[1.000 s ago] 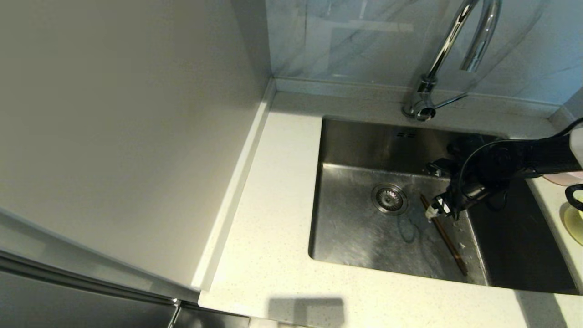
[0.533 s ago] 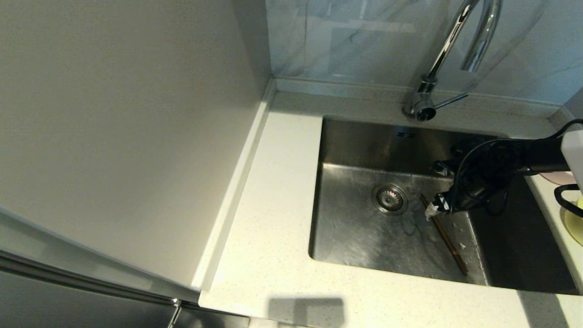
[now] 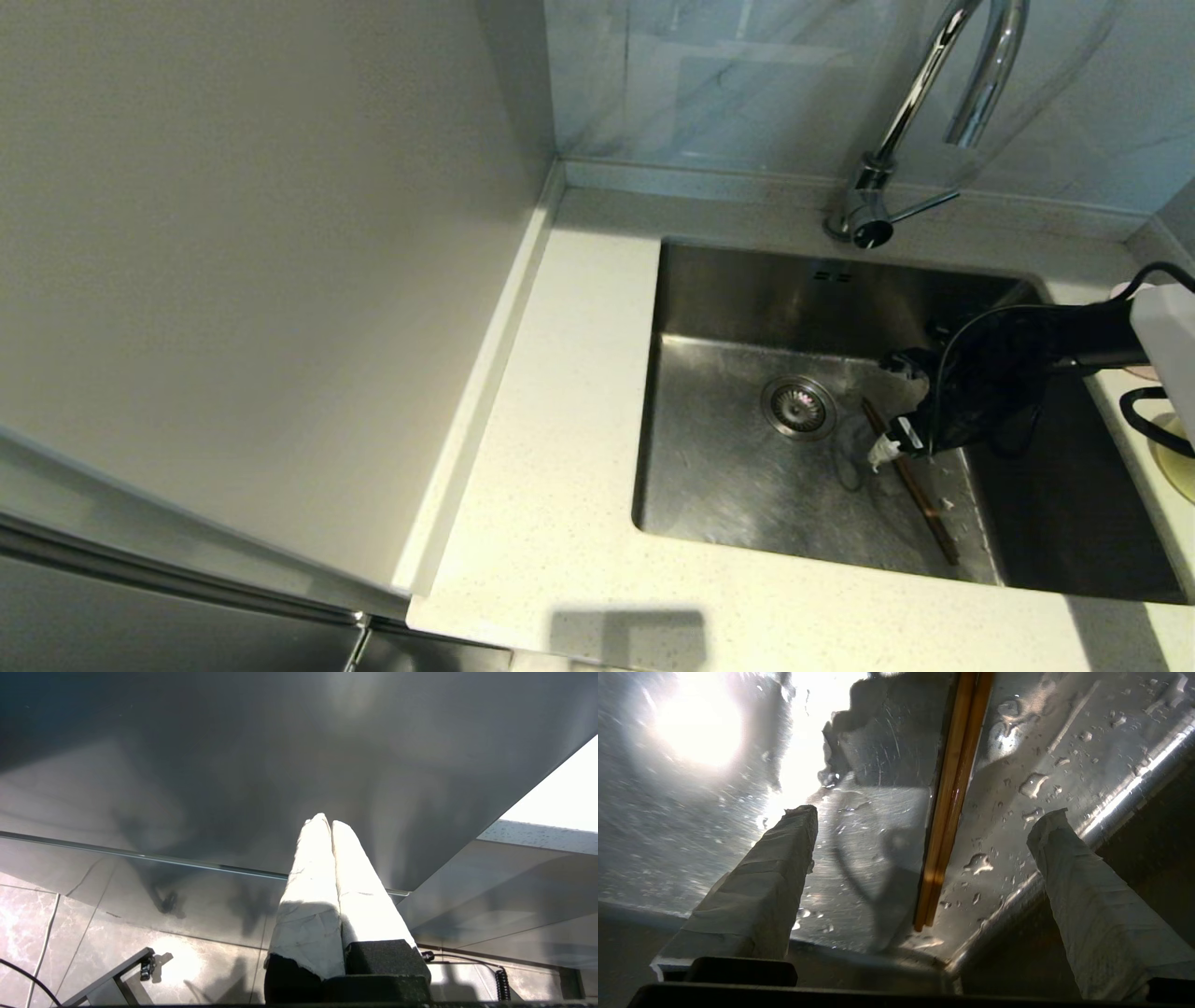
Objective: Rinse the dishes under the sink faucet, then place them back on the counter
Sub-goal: Place the chopsticks on the bowl
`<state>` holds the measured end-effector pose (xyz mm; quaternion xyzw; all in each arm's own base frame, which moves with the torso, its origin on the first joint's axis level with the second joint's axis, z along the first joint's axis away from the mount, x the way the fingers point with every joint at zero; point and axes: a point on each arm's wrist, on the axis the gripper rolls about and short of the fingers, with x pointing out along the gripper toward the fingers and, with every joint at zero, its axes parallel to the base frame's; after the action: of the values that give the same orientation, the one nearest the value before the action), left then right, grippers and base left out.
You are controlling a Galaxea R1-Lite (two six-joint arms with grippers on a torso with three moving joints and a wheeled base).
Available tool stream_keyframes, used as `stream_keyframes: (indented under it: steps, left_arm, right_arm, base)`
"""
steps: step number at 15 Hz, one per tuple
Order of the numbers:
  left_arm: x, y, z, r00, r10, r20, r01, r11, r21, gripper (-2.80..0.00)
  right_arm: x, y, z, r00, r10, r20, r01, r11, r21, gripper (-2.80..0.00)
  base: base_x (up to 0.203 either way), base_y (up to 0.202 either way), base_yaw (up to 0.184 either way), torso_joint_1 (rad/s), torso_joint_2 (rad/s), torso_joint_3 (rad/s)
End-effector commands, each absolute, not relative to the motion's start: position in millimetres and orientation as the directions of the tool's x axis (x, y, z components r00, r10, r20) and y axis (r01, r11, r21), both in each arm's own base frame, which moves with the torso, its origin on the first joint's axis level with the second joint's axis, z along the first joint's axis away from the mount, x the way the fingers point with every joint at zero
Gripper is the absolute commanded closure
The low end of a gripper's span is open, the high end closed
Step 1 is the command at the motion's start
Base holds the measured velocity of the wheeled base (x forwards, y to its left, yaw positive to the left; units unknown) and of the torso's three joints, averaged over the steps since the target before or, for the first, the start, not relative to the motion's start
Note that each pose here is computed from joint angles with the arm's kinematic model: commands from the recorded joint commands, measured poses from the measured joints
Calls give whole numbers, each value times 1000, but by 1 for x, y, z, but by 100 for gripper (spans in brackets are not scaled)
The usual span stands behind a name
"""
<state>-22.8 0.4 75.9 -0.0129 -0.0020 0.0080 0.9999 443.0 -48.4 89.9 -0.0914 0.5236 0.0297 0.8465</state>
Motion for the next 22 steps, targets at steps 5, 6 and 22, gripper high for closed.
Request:
stream_keyframes:
  steps: [5,6,22]
  left_arm:
    - [-23,0,76,1000,17,8,-17,1000,-26,0]
    - [-23,0,76,1000,17,8,-17,1000,-26,0]
    - [-23,0,76,1000,17,8,-17,1000,-26,0]
  right_arm:
    - [461,-55,65,439,-36,-898,-156,981,-115,-280]
    - [463,-56,62,440,-36,-897,-156,981,-116,-280]
    - [465,-63,51,425,-38,-904,-163,980,-118,-280]
  base:
    - [0,0,0,0,0,0]
    - [0,0,0,0,0,0]
    - [0,0,0,0,0,0]
